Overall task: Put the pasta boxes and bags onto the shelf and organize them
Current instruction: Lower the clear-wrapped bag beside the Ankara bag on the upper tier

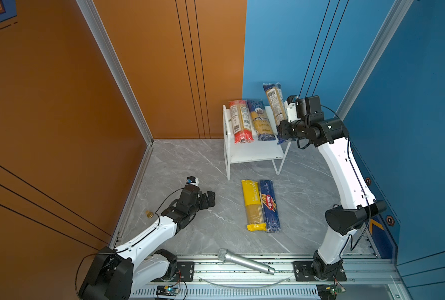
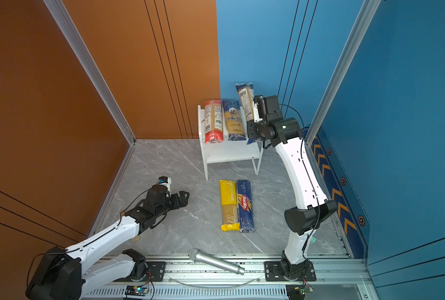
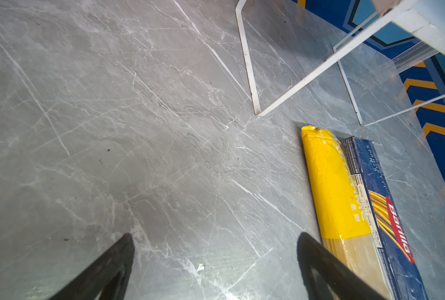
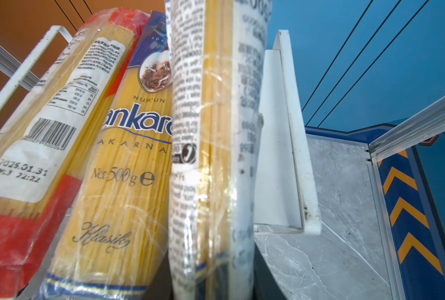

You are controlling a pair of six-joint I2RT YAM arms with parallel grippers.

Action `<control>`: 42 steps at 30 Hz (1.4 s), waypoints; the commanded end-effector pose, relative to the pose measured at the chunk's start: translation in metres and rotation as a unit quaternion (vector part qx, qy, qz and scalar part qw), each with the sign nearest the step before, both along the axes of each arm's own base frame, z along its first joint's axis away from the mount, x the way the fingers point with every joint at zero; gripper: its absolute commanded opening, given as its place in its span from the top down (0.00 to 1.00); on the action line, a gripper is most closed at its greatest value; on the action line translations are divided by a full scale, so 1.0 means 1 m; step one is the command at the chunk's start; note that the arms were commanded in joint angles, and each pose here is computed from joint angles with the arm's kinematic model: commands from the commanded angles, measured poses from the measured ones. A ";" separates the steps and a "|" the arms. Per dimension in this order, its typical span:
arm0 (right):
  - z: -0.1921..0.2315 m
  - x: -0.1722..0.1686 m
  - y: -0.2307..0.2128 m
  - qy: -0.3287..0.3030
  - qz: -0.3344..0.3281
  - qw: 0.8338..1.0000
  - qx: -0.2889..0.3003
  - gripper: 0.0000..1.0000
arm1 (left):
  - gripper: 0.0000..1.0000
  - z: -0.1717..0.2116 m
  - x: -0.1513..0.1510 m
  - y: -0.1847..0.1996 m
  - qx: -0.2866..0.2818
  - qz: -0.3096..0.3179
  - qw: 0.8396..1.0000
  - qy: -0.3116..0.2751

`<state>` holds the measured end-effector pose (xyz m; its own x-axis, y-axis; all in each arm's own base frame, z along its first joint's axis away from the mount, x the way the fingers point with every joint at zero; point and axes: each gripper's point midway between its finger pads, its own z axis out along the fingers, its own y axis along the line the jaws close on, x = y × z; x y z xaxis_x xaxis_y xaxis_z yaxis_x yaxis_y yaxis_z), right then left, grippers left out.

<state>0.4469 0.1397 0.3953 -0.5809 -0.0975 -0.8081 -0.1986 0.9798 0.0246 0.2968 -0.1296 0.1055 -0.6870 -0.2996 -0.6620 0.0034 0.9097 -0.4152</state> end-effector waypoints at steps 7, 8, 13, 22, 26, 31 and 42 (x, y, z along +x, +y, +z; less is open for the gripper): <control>0.067 0.020 -0.002 -0.127 -0.019 0.991 0.023 1.00 | 0.02 0.005 0.000 0.001 0.000 -0.008 1.000 -0.004; 0.067 0.021 -0.002 -0.128 -0.019 0.991 0.023 1.00 | 0.02 0.005 -0.001 0.001 0.000 -0.008 1.000 -0.004; 0.063 0.026 -0.003 -0.126 -0.021 0.992 0.017 1.00 | 0.02 0.007 -0.002 0.003 -0.003 -0.004 1.000 -0.008; 0.059 0.030 -0.003 -0.126 -0.023 0.992 0.006 1.00 | 0.02 0.007 -0.004 0.006 -0.004 -0.001 1.000 -0.010; 0.060 0.031 -0.006 -0.128 -0.026 0.991 0.001 0.97 | 0.02 0.007 -0.004 0.006 -0.004 0.000 1.000 -0.009; 0.059 0.033 -0.010 -0.127 -0.032 0.991 0.000 0.96 | 0.02 0.007 -0.003 0.006 -0.005 0.000 1.000 -0.009; 0.049 0.040 -0.010 -0.116 -0.031 0.993 0.001 0.87 | 0.02 0.008 -0.001 0.005 -0.006 0.000 1.000 -0.008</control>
<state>0.4726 0.1319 0.3797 -0.5781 -0.1254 -0.8063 -0.1640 0.9858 -0.0358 0.2966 -0.1256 0.1144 -0.6656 -0.3115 -0.6782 0.0096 0.9051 -0.4252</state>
